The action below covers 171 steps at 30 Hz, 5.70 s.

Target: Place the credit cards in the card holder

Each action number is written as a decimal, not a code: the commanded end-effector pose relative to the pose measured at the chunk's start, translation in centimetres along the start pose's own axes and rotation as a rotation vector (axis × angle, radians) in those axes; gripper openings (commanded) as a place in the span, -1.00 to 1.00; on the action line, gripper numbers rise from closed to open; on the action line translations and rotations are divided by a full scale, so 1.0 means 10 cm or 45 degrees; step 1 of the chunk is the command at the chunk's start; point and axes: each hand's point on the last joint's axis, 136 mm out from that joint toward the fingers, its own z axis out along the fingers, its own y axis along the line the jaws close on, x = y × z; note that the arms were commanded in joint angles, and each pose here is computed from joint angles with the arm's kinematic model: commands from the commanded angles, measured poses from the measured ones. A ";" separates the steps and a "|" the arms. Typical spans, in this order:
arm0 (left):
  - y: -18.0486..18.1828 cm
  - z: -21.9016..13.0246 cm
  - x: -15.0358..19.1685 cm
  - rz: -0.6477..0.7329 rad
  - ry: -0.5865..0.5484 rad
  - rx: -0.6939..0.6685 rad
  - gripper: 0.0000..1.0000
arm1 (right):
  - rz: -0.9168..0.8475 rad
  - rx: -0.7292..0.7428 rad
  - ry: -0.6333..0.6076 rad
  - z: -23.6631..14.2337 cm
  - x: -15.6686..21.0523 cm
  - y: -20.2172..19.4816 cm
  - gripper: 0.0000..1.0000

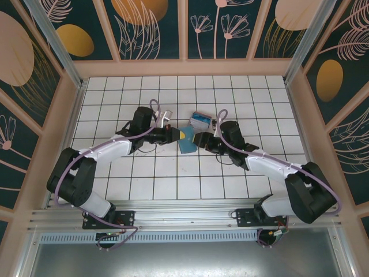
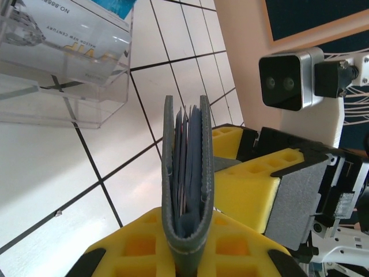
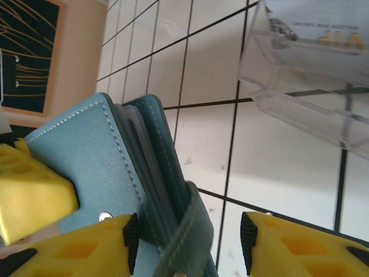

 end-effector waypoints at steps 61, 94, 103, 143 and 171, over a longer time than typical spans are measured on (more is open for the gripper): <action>0.65 0.06 0.43 0.040 0.099 -0.549 0.42 | 0.108 0.177 0.099 0.22 0.44 0.04 -0.90; 0.90 0.19 0.41 0.045 0.120 -0.635 -0.08 | 0.081 0.184 0.114 0.25 0.53 0.04 -0.89; 0.86 0.14 0.38 0.050 0.099 -0.642 0.04 | 0.117 0.241 0.108 0.19 0.57 -0.23 -0.88; 0.93 0.20 0.51 0.009 0.130 -0.601 0.30 | 0.112 0.168 0.099 0.19 0.51 -0.07 -0.88; 1.02 0.29 0.58 -0.019 0.187 -0.591 0.36 | 0.108 0.166 0.117 0.25 0.52 -0.05 -0.88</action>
